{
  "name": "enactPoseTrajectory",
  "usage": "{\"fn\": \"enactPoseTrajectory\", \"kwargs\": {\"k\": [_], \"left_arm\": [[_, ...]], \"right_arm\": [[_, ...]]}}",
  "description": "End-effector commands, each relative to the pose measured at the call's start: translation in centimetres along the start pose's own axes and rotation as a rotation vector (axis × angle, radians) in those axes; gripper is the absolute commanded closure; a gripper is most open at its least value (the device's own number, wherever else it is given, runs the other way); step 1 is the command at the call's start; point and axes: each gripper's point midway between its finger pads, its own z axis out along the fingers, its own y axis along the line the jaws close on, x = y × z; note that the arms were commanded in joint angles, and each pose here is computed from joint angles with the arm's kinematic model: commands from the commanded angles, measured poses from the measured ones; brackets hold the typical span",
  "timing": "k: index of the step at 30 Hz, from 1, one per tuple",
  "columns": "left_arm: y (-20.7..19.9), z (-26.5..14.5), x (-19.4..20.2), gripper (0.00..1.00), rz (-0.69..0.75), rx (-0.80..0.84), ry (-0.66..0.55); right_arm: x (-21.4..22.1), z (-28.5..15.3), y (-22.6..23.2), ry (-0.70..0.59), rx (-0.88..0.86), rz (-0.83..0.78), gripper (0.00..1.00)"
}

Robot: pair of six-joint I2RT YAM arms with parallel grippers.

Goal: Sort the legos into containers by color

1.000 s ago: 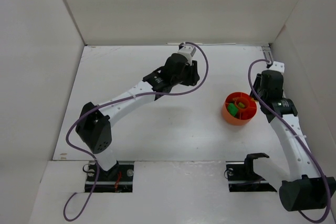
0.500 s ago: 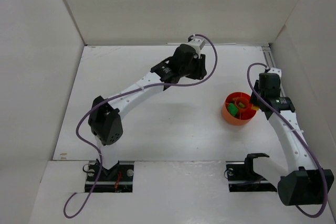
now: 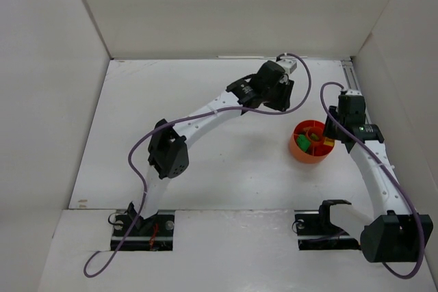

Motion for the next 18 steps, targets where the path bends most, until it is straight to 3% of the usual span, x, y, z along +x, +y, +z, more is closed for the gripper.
{"fn": "enactPoseTrajectory", "kwargs": {"k": [1,18], "left_arm": [[-1.99,-1.64,-3.23,1.00,0.024,0.045,-0.075],[-2.39,-0.71,-2.67,1.00,0.038,0.050,-0.064]], "right_arm": [[-1.97,-0.53,0.48,-0.058,-0.034,-0.008,0.93],[-2.42,-0.94,0.62,-0.081,-0.058,-0.006,0.93]]}}
